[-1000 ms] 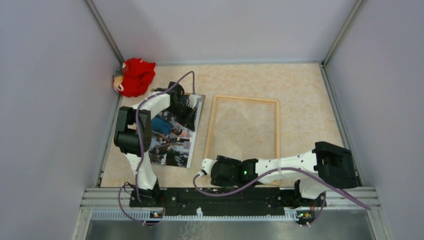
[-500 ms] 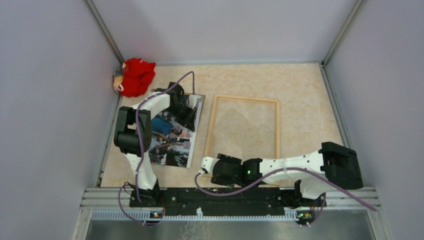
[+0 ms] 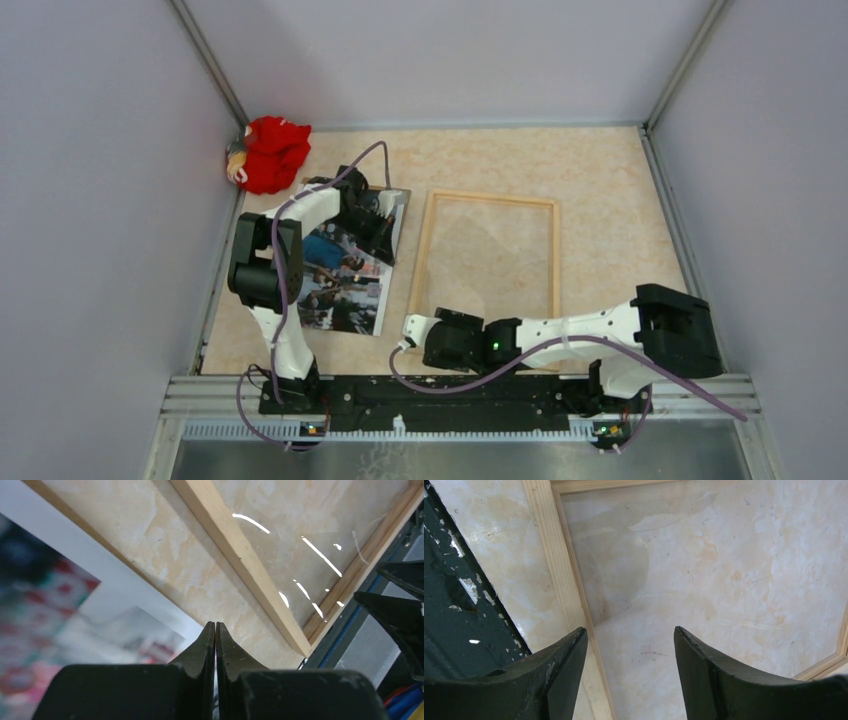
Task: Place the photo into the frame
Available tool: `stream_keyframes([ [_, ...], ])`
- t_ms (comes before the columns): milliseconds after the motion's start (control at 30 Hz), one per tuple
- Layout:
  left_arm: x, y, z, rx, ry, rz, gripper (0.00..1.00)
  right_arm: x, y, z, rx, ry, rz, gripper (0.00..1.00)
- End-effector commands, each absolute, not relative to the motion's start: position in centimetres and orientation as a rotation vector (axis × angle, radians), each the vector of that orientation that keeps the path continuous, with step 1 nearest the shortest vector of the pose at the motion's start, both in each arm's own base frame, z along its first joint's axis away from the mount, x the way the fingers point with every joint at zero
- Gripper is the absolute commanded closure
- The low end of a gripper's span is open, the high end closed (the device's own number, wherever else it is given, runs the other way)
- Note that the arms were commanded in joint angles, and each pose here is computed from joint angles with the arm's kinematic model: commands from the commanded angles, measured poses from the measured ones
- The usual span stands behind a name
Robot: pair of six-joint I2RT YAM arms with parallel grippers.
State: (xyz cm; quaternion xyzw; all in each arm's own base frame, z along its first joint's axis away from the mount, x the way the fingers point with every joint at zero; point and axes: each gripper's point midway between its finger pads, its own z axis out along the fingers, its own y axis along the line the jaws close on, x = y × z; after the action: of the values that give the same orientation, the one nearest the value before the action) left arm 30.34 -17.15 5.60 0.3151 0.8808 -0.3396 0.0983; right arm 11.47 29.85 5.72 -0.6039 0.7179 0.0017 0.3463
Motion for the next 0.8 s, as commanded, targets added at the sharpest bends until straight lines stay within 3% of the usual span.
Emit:
stream_keyframes([
  [0,29.1,-19.1,7.3,0.909,2.56,-1.198,0.92,11.9,30.2,5.5,-1.548,1.837,-0.015,0.36],
  [333,28.0,-21.8,7.4,0.987,2.538,-1.294,0.89,12.3,29.7,5.3,-1.555,1.819,-0.062,0.37],
  [767,26.7,-22.3,4.1,1.07,2.615,-1.219,0.91,13.7,29.7,7.1,-1.519,1.751,-0.132,0.42],
])
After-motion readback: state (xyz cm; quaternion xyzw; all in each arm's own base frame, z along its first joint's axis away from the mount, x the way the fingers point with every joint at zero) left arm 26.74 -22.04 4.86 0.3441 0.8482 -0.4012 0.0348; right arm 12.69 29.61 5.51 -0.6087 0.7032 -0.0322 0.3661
